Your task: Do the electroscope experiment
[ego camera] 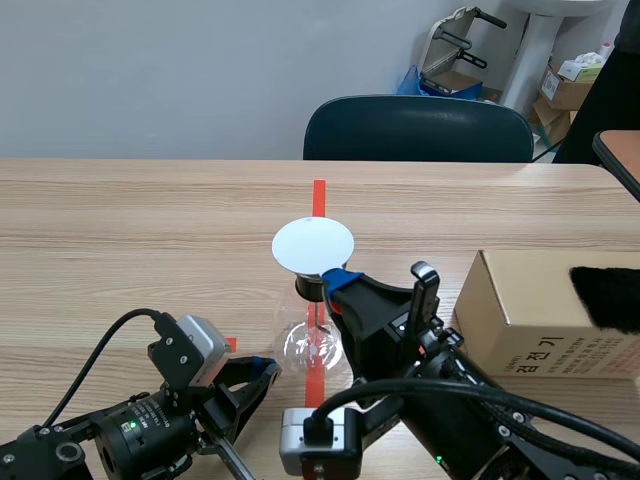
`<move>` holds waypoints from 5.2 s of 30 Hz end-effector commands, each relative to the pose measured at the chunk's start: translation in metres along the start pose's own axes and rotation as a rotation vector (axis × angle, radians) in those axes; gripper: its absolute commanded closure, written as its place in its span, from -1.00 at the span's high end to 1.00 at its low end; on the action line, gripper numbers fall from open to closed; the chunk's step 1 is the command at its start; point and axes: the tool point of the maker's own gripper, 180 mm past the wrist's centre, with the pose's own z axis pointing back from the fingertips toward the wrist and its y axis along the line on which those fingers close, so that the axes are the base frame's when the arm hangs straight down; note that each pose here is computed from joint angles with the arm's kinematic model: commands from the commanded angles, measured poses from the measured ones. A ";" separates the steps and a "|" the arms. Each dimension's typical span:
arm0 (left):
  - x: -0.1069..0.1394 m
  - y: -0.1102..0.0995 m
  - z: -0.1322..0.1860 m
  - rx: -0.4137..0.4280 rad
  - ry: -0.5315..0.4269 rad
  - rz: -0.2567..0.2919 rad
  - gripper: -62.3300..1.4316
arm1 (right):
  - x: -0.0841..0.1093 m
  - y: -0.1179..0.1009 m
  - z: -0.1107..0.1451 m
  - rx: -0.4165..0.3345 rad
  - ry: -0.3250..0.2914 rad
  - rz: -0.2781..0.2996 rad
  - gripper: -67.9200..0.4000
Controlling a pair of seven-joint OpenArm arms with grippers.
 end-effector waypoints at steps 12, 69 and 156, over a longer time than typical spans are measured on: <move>0.009 0.004 -0.003 0.018 -0.035 -0.006 -0.86 | -0.003 -0.011 -0.003 -0.035 0.002 0.024 -0.96; 0.013 0.004 -0.002 0.018 -0.054 -0.006 -0.86 | -0.043 -0.012 0.001 -0.042 0.227 0.019 -0.96; 0.013 0.004 -0.002 0.018 -0.057 -0.006 -0.86 | -0.100 -0.014 0.025 -0.048 0.573 0.009 -0.96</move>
